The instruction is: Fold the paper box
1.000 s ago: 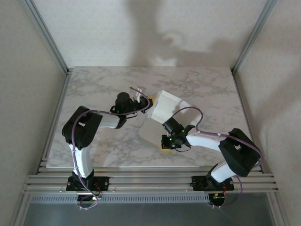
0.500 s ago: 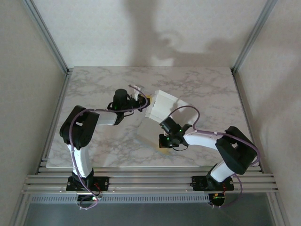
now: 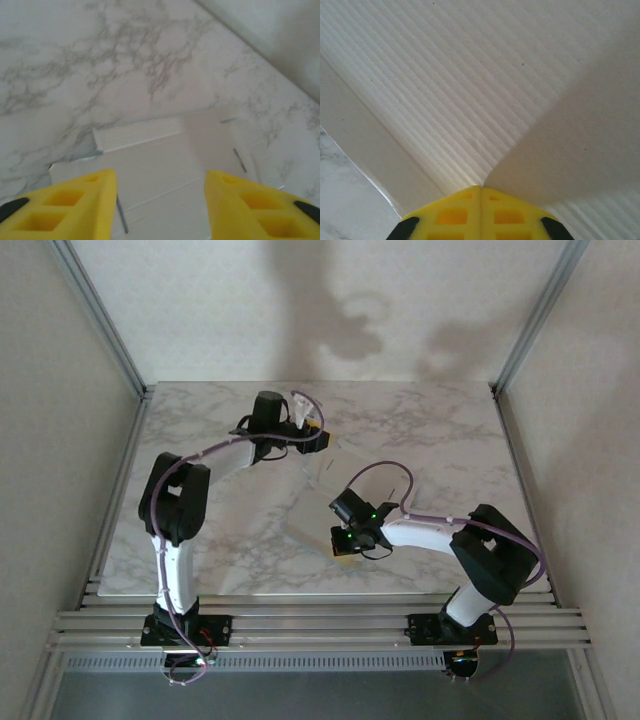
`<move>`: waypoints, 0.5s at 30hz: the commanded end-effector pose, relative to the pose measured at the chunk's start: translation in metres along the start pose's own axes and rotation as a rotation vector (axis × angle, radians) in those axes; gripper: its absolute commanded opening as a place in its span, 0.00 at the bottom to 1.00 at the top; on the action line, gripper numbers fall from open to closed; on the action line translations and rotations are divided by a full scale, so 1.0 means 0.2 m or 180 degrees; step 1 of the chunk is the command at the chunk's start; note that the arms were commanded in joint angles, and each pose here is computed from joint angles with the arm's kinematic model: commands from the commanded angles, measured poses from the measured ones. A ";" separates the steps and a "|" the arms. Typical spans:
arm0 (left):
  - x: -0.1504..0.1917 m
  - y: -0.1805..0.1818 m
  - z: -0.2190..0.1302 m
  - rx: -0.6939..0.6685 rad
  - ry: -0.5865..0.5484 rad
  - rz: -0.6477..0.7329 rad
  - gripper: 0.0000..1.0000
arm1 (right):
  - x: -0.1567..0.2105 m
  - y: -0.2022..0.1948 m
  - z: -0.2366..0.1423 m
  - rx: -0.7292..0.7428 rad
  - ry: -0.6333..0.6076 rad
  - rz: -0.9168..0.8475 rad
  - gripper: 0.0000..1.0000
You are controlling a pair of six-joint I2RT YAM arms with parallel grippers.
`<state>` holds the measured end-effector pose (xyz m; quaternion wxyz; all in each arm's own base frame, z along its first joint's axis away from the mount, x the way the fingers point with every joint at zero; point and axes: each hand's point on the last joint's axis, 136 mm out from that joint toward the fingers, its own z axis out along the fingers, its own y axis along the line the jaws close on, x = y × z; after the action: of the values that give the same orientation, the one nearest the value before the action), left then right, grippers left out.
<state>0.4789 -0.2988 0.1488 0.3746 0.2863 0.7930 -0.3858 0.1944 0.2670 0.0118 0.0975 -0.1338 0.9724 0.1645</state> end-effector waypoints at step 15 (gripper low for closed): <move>0.26 0.31 0.10 -0.0201 0.1072 -0.1020 0.57 | 0.50 -0.33 -0.07 0.0932 0.1154 -0.0169 0.00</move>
<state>0.5099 -0.2774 0.0855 0.2181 0.2280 0.8757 -0.3656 0.1755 0.2592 0.0138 0.0735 -0.1699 0.9732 0.1366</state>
